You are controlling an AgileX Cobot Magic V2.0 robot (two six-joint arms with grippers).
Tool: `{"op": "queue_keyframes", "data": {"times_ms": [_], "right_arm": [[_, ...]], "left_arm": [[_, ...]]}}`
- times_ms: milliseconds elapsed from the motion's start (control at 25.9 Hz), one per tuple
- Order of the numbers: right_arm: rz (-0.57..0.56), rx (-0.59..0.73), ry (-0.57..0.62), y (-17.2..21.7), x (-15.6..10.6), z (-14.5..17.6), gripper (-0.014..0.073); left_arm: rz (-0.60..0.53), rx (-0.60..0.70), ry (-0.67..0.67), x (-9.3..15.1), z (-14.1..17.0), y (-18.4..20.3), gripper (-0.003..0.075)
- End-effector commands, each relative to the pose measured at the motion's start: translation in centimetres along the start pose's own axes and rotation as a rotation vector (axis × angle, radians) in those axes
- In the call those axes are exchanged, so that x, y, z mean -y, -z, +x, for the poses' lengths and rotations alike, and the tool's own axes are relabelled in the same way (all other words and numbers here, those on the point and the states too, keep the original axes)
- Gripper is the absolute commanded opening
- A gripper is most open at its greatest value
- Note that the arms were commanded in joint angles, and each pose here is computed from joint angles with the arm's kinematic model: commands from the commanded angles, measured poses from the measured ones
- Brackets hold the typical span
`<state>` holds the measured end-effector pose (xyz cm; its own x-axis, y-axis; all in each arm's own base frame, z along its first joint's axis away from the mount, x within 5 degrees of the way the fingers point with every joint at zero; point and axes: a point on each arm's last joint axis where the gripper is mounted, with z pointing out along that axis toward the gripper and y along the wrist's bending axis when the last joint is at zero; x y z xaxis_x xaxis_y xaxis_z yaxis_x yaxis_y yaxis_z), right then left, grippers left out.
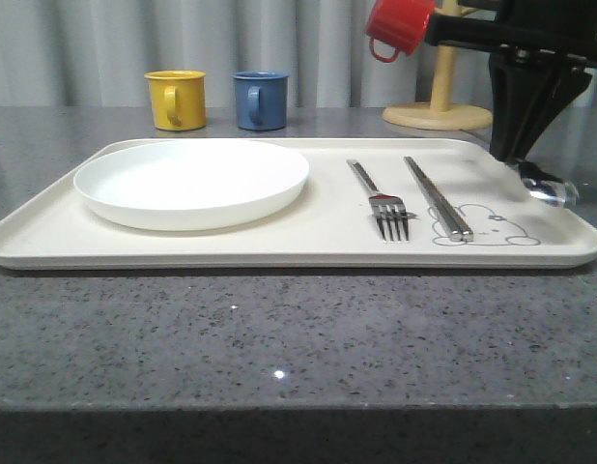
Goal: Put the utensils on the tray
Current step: 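Lower the spoon onto the tray beside the chopsticks and release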
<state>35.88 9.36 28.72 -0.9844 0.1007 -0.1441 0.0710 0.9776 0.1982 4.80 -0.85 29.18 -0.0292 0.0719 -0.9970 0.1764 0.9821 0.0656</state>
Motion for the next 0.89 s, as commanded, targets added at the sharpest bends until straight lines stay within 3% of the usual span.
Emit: {"op": "queue_keyframes", "data": {"times_ms": [0, 463, 733, 849], "right_arm": [[-0.018, 0.038, -0.005, 2.0, -0.2, 0.1, -0.0065], [-0.008, 0.009, -0.019, 0.0, -0.1, -0.6, -0.0059], [-0.009, 0.013, -0.018, 0.1, -0.2, -0.6, 0.0154], [-0.015, 0.033, -0.01, 0.7, -0.2, -0.5, 0.0203]], "left_arm": [[-0.005, 0.098, 0.007, -0.1, -1.5, 0.1, -0.0019], [-0.005, 0.098, 0.007, -0.1, -1.5, 0.1, -0.0019], [-0.005, 0.098, 0.007, -0.1, -1.5, 0.1, -0.0019], [-0.005, 0.098, 0.007, -0.1, -1.5, 0.1, -0.0019]]}}
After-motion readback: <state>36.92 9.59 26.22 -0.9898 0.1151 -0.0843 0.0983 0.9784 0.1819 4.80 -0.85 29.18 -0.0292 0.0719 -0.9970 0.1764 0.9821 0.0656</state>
